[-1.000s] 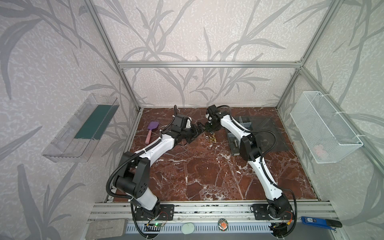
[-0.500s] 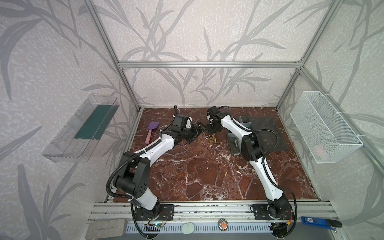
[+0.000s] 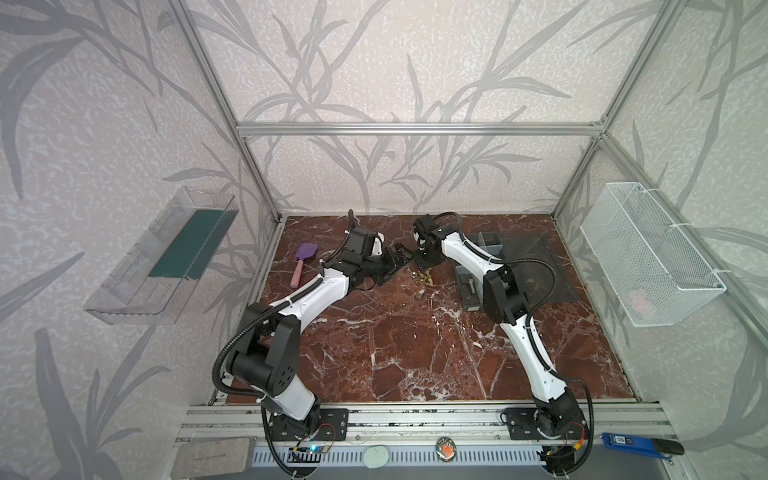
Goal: Sort the screws and nuts into containers
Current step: 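Close the right gripper on the silver hex nut and lift it, then carry the silver hex nut over the organizer compartment with the right gripper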
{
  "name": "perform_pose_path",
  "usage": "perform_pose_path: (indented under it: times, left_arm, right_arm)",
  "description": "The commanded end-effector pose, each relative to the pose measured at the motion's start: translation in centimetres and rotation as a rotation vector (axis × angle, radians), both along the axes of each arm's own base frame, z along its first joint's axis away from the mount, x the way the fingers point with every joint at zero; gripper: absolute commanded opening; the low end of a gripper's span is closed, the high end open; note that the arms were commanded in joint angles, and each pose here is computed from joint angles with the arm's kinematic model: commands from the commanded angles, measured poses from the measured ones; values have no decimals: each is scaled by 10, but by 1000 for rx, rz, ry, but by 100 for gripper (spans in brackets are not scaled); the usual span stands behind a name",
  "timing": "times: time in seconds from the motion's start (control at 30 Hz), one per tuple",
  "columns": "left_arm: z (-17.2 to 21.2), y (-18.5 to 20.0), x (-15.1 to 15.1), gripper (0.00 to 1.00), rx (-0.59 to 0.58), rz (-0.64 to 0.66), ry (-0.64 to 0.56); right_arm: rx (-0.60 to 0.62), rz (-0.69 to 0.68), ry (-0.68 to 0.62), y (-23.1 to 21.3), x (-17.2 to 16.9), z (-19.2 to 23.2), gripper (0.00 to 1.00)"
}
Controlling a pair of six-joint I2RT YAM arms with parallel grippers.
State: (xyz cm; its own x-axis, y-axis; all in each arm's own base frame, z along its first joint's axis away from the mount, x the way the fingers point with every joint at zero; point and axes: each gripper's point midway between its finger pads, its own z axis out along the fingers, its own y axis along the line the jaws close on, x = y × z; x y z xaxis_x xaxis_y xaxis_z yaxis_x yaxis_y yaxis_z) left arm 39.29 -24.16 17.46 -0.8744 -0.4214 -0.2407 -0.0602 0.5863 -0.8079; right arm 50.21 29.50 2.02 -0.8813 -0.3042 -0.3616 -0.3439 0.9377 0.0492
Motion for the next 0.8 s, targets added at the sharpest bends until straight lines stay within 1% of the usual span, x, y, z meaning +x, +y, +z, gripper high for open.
perform_pose_path:
  times: [0.0, 0.17, 0.37, 0.57, 0.77]
  left_arm:
    - [2, -1, 1, 99, -8, -7, -10]
    - [2, -1, 0, 99, -9, -7, -9]
    - [6, 0, -1, 99, -9, -9, -21]
    - [12, -1, -6, 99, -5, -17, -44]
    - [22, -7, -12, 99, 18, -54, -86]
  right_arm:
    - [-75, 13, 82, -13, -23, -14, 28]
    - [-86, 17, 70, -15, -22, -10, 22]
    - [-43, 14, 63, -12, -20, 7, 16]
    - [-16, -3, 26, -18, -17, 38, 16]
    - [-1, -23, -8, -30, -20, 69, 16]
